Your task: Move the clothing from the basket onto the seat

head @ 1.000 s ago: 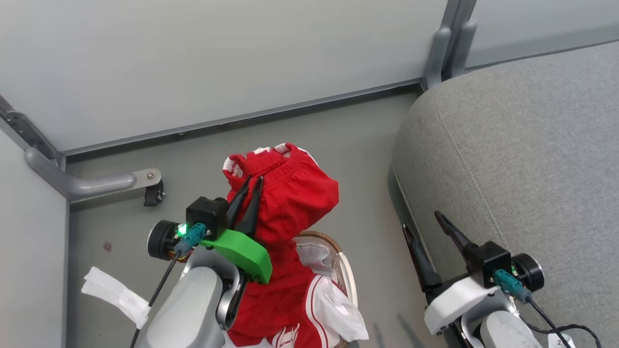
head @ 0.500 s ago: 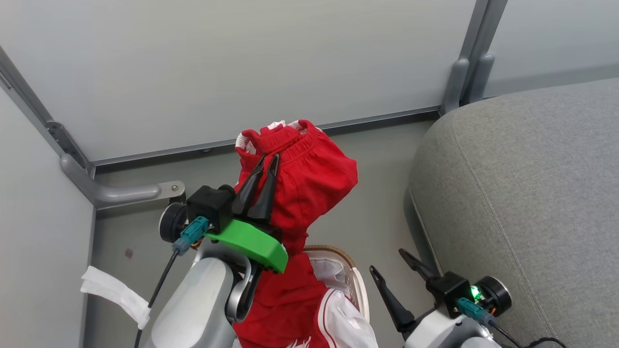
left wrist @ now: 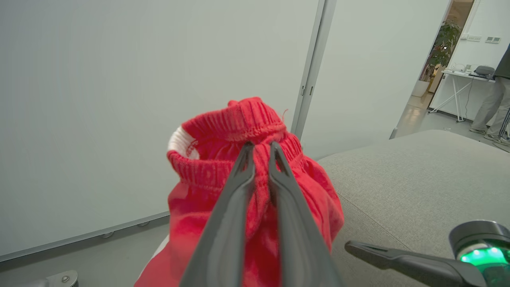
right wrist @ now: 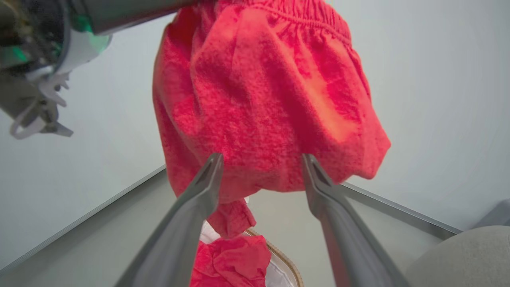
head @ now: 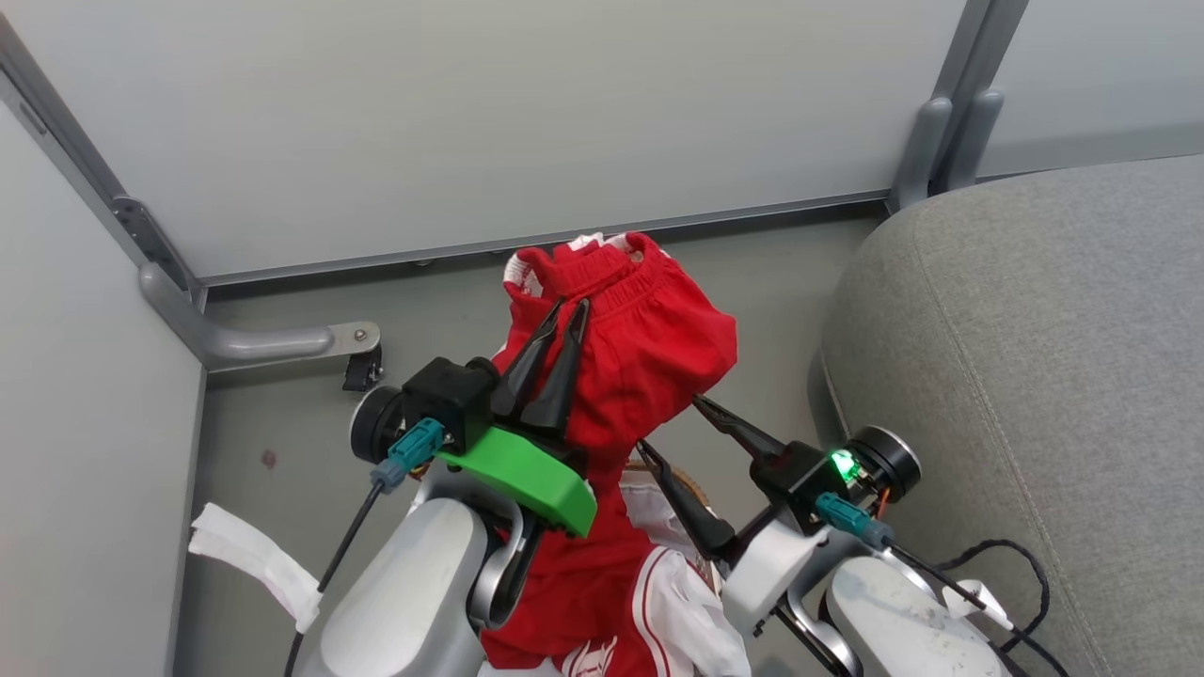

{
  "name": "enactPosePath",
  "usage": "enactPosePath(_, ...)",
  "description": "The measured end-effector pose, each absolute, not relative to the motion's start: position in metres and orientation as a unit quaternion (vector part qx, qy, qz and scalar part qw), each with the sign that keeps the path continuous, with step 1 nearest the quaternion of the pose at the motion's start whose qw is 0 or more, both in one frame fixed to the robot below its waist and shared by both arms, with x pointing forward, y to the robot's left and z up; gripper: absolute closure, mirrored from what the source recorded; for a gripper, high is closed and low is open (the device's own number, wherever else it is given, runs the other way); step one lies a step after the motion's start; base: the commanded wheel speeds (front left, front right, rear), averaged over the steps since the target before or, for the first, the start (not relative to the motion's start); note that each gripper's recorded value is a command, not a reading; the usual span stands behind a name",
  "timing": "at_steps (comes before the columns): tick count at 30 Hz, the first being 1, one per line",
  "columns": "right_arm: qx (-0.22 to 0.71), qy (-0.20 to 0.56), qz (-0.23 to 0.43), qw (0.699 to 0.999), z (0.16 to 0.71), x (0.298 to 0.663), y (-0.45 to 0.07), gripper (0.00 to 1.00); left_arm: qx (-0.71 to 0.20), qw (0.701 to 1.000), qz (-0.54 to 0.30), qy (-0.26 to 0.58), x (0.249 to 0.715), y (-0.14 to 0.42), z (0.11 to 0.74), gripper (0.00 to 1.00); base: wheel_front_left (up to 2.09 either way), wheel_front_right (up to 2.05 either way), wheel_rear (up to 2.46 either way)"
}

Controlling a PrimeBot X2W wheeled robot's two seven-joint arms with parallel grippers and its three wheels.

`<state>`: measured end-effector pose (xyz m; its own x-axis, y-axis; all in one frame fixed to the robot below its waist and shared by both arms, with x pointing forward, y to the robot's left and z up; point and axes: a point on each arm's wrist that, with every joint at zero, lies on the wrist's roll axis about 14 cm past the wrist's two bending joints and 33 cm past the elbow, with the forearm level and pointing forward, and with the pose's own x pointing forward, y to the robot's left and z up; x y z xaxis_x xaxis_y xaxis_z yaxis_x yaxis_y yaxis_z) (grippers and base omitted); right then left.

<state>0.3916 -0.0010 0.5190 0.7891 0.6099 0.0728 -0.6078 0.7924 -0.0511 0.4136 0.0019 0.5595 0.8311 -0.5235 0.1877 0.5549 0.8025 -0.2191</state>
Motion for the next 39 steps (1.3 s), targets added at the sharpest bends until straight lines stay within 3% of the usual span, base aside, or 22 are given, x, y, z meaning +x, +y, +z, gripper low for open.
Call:
enactPosePath(25,-0.05,-0.015,0.375,0.926,0.5,0.408,0.038,0.0,-0.163,0.932,-0.32,-0.044,0.395,-0.019,0.561,1.0,0.0,0.0,0.0)
enactPosePath(26,-0.049,-0.016,0.375,0.926,0.501,0.409,0.038,0.1,-0.165,0.932,-0.321,-0.043,0.395,-0.019,0.561,1.0,0.0,0.0,0.0)
enactPosePath(27,-0.05,-0.016,0.377,0.925,0.501,0.41,0.04,0.65,-0.168,0.931,-0.321,-0.042,0.395,-0.019,0.561,1.0,0.0,0.0,0.0)
enactPosePath(28,-0.05,-0.014,0.379,0.924,0.5,0.409,0.041,1.0,-0.168,0.931,-0.322,-0.042,0.395,-0.02,0.562,1.0,0.0,0.0,0.0)
enactPosePath(39,-0.033,-0.001,0.372,0.927,0.494,0.411,0.039,1.0,-0.176,0.937,-0.299,-0.041,0.403,-0.008,0.562,1.0,0.0,0.0,0.0)
